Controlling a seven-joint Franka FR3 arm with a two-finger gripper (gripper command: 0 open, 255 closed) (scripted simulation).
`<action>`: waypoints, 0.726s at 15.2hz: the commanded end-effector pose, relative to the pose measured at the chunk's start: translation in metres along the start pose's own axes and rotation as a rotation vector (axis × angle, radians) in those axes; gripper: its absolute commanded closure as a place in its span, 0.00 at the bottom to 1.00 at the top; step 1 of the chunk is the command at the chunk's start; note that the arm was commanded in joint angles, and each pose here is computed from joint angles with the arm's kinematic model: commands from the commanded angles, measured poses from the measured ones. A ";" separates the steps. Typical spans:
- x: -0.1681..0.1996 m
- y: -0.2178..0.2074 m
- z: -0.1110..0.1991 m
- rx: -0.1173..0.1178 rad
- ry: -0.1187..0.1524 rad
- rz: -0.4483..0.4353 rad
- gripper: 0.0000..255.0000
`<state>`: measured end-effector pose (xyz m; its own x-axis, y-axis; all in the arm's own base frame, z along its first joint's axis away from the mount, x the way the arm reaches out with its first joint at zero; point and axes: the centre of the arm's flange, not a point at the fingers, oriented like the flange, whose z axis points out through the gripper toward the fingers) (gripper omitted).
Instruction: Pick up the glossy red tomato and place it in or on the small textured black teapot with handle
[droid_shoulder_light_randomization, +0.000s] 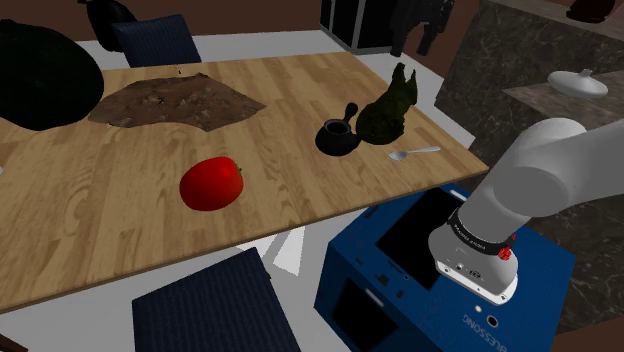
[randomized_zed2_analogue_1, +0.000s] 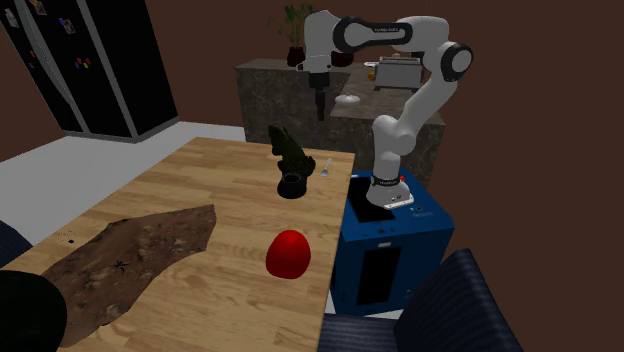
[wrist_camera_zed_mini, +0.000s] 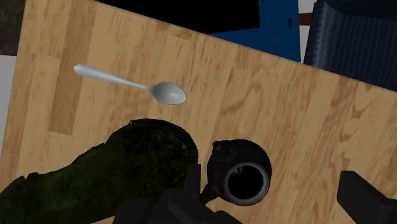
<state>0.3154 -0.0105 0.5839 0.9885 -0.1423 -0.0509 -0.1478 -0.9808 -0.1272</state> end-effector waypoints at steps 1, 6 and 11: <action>0.000 0.000 0.000 0.000 0.000 0.000 0.00; -0.003 -0.003 0.061 0.168 0.034 0.056 0.00; -0.003 -0.017 0.121 0.336 0.067 0.112 0.00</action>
<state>0.3109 0.0187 0.4768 0.9684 -0.2484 -0.0219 -0.2353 -0.8808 -0.4109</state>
